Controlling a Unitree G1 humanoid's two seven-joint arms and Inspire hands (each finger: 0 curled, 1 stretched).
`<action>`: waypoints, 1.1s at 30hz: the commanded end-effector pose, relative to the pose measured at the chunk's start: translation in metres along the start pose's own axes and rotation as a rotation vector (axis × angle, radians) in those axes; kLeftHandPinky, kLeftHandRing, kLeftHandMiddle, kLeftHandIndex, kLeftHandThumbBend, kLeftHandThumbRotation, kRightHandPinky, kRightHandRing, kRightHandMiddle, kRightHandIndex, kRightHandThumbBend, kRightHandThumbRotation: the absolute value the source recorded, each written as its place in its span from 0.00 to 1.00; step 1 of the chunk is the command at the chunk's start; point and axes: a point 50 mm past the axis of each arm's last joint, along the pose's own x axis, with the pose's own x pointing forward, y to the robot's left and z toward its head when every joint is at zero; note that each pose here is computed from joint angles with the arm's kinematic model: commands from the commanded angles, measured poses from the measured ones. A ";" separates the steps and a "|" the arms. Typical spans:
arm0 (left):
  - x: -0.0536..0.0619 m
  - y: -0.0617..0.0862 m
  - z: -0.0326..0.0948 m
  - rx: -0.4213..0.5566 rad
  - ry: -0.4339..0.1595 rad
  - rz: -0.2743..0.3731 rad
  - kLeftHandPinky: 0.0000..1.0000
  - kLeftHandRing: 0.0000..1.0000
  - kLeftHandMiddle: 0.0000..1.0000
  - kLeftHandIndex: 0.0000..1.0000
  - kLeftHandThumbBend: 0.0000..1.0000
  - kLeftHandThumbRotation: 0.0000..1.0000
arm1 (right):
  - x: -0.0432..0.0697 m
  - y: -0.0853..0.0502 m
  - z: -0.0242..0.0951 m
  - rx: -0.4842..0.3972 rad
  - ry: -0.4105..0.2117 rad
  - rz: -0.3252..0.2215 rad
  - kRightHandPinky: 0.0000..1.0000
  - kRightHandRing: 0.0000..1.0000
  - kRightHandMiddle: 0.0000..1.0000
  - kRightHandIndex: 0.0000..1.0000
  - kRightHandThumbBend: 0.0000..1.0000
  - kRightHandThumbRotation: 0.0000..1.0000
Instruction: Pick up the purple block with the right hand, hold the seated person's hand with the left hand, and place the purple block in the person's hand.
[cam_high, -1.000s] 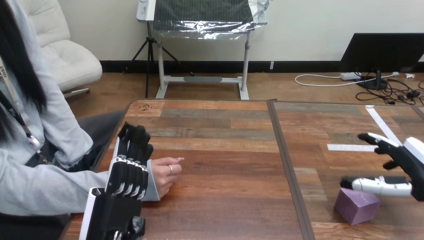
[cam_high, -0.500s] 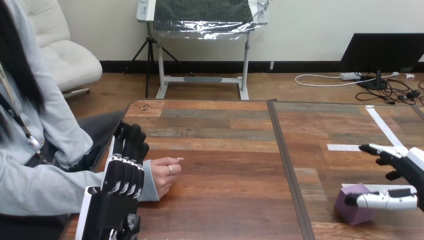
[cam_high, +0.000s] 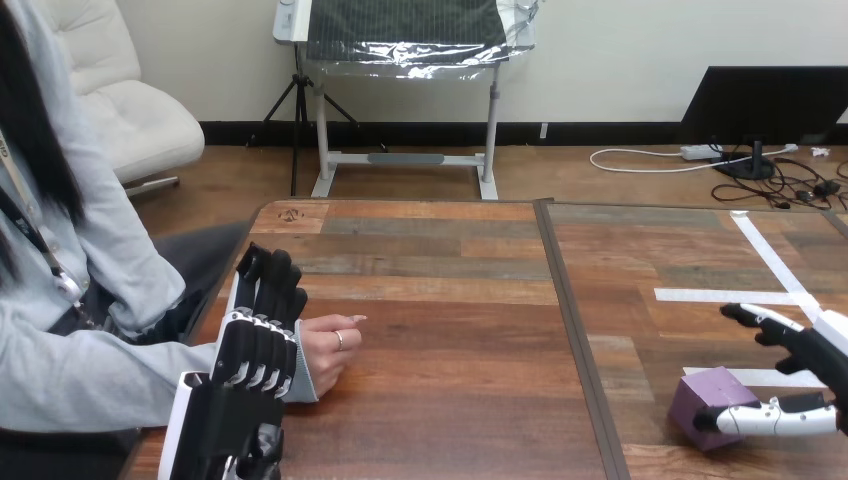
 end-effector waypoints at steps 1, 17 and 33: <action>0.021 -0.002 0.002 0.004 -0.069 -0.029 1.00 1.00 1.00 1.00 1.00 0.72 | 0.006 -0.008 0.006 -0.043 -0.028 -0.035 0.82 0.92 0.94 0.95 1.00 0.48; 0.018 -0.003 0.004 0.021 -0.077 -0.028 1.00 1.00 1.00 1.00 1.00 0.76 | 0.020 0.025 -0.009 -0.037 0.050 -0.013 0.88 0.95 0.93 0.94 1.00 0.48; 0.013 -0.004 0.005 0.002 -0.085 -0.017 1.00 1.00 1.00 1.00 1.00 0.73 | 0.039 0.046 -0.023 0.004 0.154 -0.058 0.87 0.95 0.94 0.95 1.00 0.53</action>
